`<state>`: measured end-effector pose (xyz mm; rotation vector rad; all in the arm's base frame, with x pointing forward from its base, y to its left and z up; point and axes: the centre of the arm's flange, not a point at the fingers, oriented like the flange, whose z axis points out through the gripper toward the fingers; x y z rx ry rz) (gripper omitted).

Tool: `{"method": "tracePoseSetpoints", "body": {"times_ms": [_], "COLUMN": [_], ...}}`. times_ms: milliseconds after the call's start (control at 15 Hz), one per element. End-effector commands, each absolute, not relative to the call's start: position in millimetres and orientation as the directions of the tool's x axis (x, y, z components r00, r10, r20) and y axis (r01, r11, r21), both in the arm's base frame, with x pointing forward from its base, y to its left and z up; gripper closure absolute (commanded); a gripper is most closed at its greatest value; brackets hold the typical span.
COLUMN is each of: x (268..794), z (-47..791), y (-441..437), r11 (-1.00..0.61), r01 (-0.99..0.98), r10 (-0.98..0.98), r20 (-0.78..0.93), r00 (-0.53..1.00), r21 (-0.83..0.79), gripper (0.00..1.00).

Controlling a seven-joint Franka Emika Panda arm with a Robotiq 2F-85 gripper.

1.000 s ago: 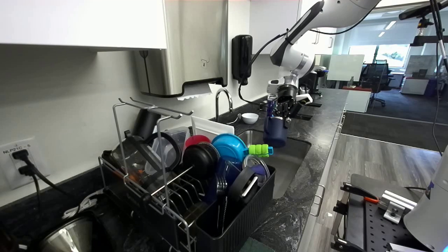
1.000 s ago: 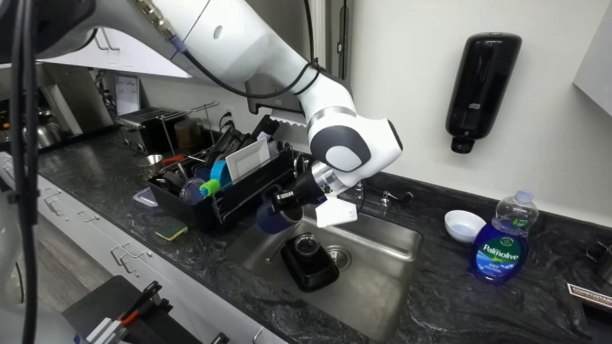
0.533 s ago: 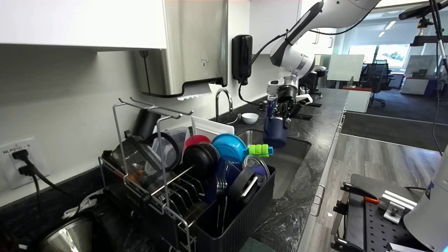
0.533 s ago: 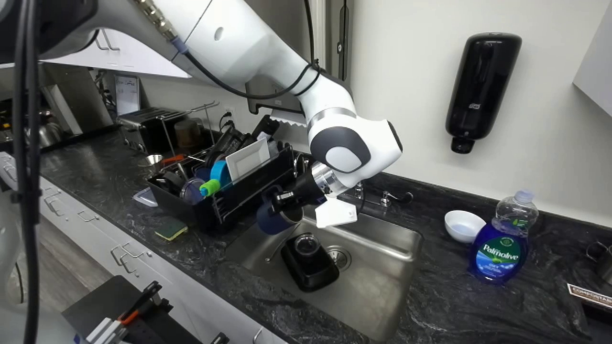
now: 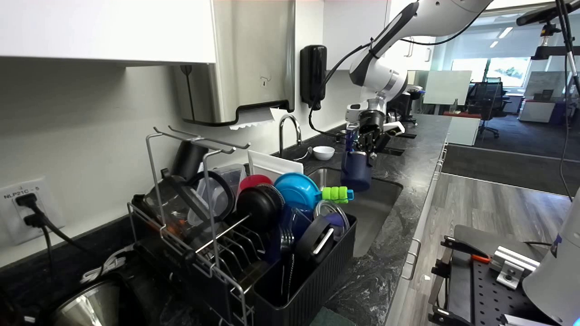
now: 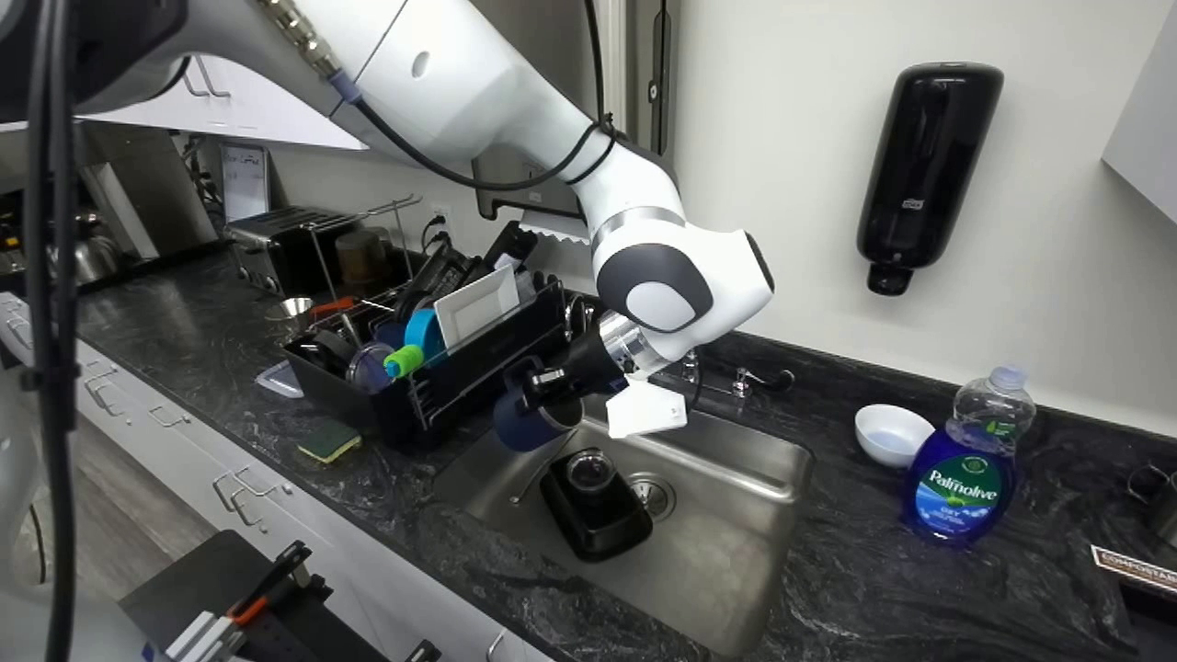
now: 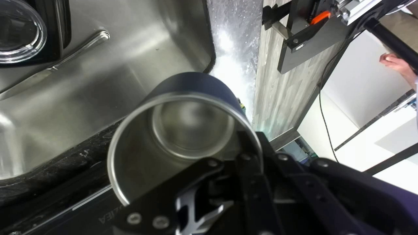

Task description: Pick up the blue cup from the sink and hang it on the dish rack.

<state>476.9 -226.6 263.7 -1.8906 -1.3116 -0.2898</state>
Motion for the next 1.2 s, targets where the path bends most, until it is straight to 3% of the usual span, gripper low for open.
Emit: {"method": "tracePoseSetpoints", "body": {"times_ms": [0,600,1133], "x": [476.9,452.3,419.1], "z": [263.7,308.7,357.3], "y": [-226.6,-208.3,-190.8], "r11": [-0.143,-0.04,-0.08], "r01": [0.866,0.92,0.984], "r10": [0.683,0.536,0.307], "r20": [0.586,0.769,0.935], "r00": [0.436,0.35,0.178], "r21": [-0.479,-0.39,-0.161], "gripper": [0.98,0.98,0.98]}}
